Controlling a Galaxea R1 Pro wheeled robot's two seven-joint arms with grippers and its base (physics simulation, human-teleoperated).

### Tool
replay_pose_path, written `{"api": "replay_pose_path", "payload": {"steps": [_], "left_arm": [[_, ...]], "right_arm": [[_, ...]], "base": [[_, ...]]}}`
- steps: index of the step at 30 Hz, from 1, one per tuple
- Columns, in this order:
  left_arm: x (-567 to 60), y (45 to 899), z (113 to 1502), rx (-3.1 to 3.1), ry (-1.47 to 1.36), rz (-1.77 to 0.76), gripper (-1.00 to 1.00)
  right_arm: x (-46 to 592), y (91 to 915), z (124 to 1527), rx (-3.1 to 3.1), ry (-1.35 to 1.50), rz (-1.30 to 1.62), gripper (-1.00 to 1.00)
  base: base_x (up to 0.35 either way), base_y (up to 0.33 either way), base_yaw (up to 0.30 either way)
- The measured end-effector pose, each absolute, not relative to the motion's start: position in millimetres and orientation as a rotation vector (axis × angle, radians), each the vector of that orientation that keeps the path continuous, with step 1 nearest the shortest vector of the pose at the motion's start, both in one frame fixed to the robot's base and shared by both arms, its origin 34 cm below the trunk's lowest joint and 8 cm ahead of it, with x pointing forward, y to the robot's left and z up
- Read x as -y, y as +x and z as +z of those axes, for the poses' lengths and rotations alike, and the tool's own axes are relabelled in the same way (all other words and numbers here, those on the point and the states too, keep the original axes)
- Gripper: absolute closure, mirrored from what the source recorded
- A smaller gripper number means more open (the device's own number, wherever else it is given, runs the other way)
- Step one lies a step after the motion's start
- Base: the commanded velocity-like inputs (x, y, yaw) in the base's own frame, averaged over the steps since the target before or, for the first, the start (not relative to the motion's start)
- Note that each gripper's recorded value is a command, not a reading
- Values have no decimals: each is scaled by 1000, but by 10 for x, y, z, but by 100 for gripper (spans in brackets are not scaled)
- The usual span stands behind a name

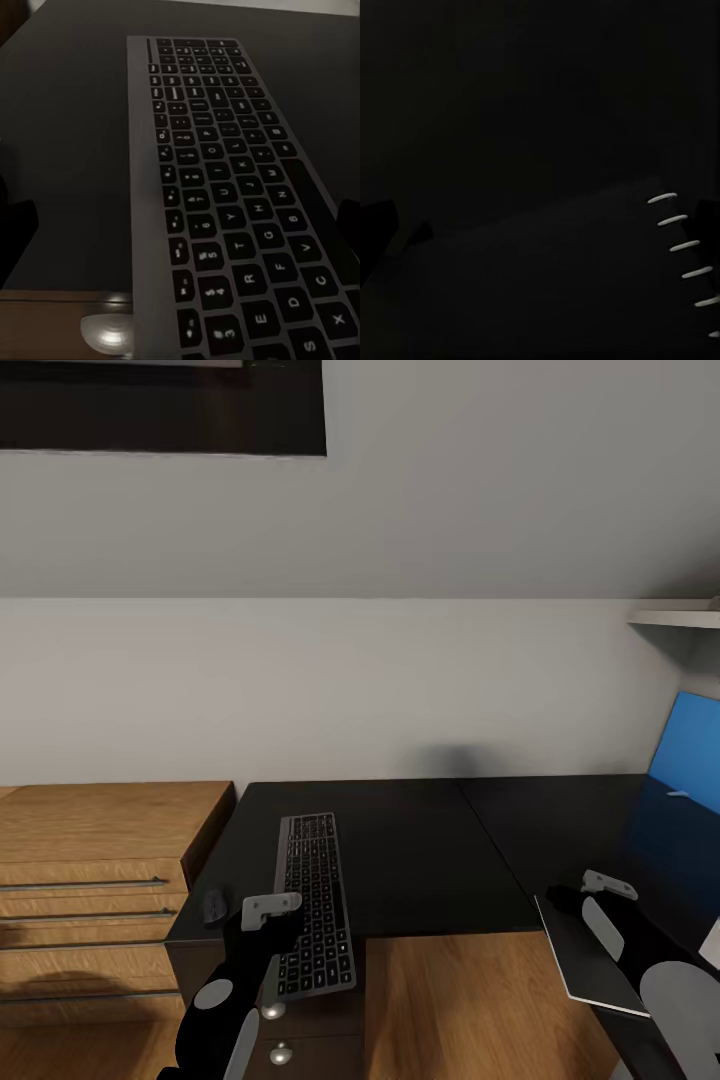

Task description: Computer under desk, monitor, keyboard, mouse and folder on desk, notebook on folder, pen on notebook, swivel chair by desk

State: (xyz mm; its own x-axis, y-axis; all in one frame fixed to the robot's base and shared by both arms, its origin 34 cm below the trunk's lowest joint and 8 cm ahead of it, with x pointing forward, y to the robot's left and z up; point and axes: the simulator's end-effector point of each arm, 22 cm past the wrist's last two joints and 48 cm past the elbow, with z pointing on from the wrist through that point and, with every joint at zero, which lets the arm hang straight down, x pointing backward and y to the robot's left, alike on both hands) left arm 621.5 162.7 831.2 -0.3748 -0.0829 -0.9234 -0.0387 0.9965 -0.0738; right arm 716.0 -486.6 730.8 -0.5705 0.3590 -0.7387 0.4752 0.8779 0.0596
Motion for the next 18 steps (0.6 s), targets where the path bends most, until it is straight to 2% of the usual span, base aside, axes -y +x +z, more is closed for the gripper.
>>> {"api": "replay_pose_path", "payload": {"steps": [18], "left_arm": [[-1627, 6216, 8311, -1956, -86, -46, -100]], "right_arm": [[4906, 7531, 7934, -1992, 572, -177, -100]], "base": [[-1, 0, 0]]}}
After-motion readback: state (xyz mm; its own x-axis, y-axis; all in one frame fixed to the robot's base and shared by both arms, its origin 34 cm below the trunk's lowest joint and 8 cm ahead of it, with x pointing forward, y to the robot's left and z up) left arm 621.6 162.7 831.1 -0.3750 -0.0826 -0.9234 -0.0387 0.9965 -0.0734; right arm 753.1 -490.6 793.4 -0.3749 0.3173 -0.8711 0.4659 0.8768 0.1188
